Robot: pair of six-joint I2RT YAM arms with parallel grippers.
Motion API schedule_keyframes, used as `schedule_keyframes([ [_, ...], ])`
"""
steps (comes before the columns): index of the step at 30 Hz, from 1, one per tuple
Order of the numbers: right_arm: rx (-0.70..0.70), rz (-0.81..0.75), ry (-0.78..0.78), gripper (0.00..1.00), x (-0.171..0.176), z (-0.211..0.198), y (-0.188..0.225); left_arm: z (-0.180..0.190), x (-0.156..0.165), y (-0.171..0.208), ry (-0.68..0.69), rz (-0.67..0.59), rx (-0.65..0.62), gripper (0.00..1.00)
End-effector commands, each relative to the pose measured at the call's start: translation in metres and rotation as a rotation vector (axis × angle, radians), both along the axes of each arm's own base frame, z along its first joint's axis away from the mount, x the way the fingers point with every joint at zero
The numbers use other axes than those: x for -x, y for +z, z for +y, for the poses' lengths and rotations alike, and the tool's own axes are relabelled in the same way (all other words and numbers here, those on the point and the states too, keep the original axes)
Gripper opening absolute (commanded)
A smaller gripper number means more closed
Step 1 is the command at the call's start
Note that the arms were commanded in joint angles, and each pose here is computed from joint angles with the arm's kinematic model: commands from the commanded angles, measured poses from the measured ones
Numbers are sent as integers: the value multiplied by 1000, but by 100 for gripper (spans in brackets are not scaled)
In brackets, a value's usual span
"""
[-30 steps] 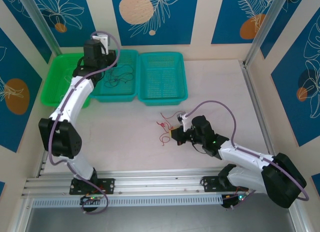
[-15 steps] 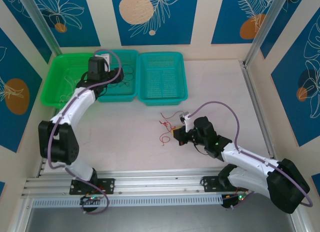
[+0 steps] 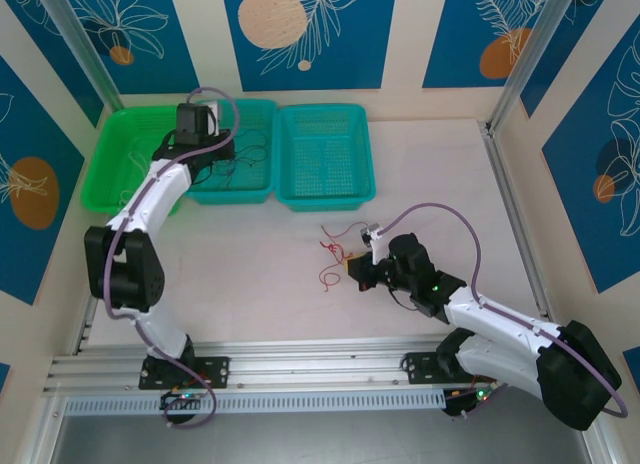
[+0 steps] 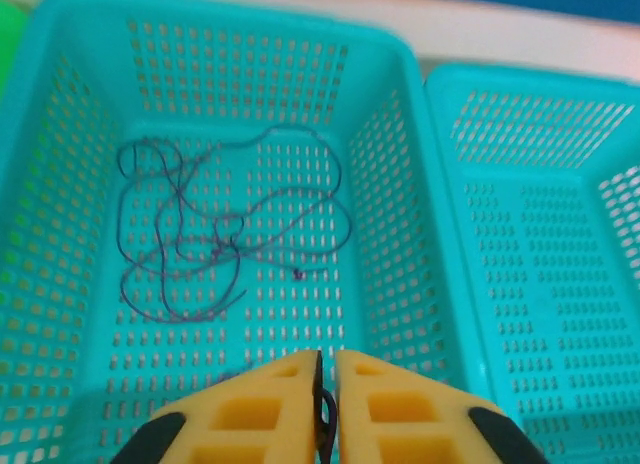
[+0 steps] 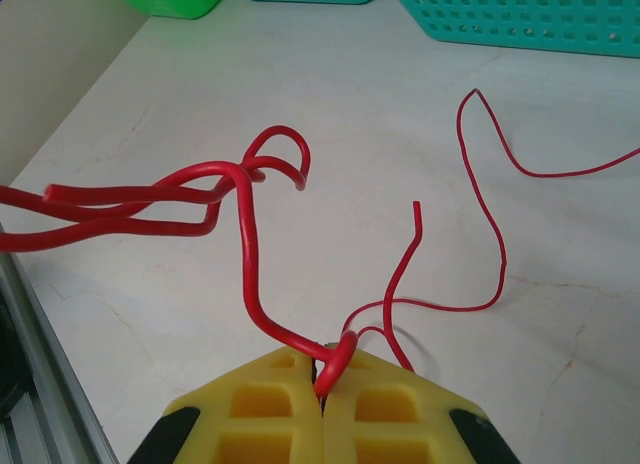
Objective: Untangle the cables
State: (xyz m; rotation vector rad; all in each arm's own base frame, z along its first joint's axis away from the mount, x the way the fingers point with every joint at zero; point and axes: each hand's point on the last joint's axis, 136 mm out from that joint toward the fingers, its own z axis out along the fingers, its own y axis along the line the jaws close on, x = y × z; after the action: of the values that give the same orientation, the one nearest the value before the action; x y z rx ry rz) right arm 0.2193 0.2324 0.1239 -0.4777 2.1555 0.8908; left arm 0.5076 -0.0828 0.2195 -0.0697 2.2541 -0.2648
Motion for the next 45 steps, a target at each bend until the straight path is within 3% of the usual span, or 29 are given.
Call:
schedule_keyframes([
  [1,-33,-24,-24,0,-5,0,21,1,2,-8,-15,55,21,47],
  [2,-38,-25,-21,0,-5,1,24,1,-1,-8,-18,62,19,70],
  [4,-49,-30,-18,0,-5,2,33,4,-4,-10,-28,84,-22,100],
  [9,-55,-21,-78,0,-12,-4,52,30,-9,-20,7,147,-170,100],
  [13,-84,19,-71,0,-16,3,69,17,-5,-26,-44,191,-48,100],
  [17,-7,73,11,0,-16,20,42,3,-1,-22,-67,177,53,100],
  [21,96,173,-31,28,-24,22,-1,-5,3,-13,-90,157,107,100],
  [25,124,146,-110,59,-37,17,1,-9,8,-4,-109,140,122,100],
  [29,46,22,-61,62,-44,27,43,-9,13,5,-104,112,141,100],
  [33,37,-19,-36,61,-52,35,60,-12,23,23,-95,62,188,100],
  [39,113,56,-173,58,-67,15,38,-31,83,85,-175,-148,245,100],
  [45,230,187,-387,57,-73,-35,-6,-109,194,106,-577,-314,162,100],
])
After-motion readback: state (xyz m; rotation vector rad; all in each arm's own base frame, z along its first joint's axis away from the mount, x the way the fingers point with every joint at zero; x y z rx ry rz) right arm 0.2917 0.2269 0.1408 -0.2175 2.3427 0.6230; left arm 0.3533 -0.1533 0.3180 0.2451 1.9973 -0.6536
